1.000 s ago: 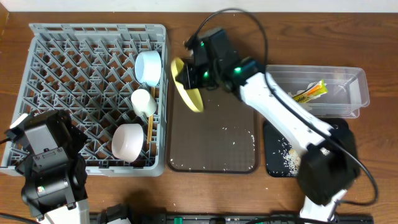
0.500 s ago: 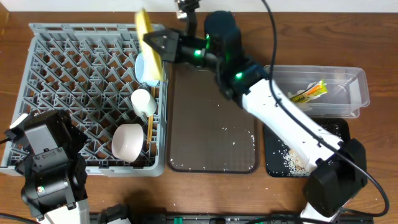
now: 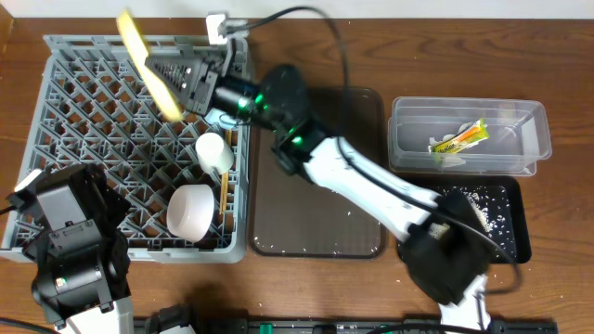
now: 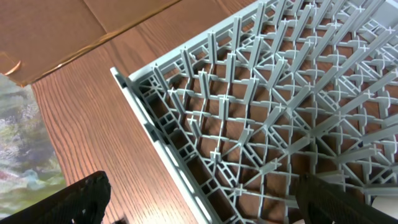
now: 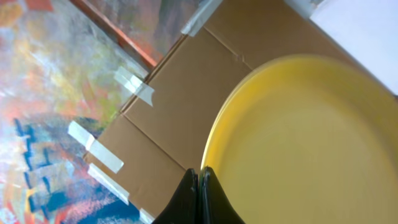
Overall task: Sort waste into correct bins and load items into the dishwasher
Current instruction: 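Lift the yellow plate with the right gripper and stand it in the dish rack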
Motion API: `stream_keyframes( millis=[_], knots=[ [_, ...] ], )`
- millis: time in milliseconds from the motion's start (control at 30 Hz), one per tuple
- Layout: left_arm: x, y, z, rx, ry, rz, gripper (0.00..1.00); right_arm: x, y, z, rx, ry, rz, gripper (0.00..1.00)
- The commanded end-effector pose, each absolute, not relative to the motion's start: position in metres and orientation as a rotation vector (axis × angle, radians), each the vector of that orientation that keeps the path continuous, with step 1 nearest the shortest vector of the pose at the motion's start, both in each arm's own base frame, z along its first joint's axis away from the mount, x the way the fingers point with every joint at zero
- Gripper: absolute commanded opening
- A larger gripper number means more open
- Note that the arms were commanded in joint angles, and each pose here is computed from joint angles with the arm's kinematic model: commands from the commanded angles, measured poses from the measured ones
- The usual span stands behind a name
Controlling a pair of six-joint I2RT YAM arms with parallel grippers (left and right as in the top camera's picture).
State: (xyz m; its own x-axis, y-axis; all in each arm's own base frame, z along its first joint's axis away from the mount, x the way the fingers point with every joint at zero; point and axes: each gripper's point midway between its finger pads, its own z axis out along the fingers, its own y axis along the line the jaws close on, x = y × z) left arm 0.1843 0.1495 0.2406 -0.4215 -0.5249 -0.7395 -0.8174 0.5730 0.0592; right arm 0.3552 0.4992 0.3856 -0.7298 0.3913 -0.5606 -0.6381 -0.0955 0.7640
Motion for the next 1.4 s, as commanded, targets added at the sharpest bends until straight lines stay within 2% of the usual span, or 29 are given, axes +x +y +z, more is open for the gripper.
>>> stream_keyframes(
  millis=[0,367,567,767,1233,1267,1333,1367],
  knots=[
    [0.182,0.152,0.247,-1.083,2.092,0.557,0.96,0.369,0.510,0.351,-0.195,1.482,1.992,0.01],
    [0.183,0.152,0.247,-1.083,2.093,0.556,0.96,0.396,0.524,0.268,-0.014,1.493,2.022,0.01],
    [0.183,0.152,0.247,-1.083,2.093,0.556,0.96,0.406,0.525,0.261,0.136,1.508,2.007,0.01],
    [0.182,0.152,0.247,-1.083,2.092,0.557,0.96,0.415,0.532,0.229,0.312,1.650,1.955,0.01],
    [0.182,0.152,0.247,-1.083,2.092,0.557,0.96,0.432,0.522,0.224,0.572,1.597,1.924,0.01],
    [0.182,0.152,0.247,-1.083,2.092,0.557,0.96,0.431,0.522,0.224,0.572,1.597,1.925,0.04],
    [0.183,0.152,0.247,-1.083,2.093,0.556,0.96,0.431,0.522,0.225,0.568,1.593,1.928,0.17],
    [0.183,0.152,0.247,-1.083,2.093,0.556,0.96,0.431,0.522,0.226,0.566,1.589,1.930,0.19]
  ],
)
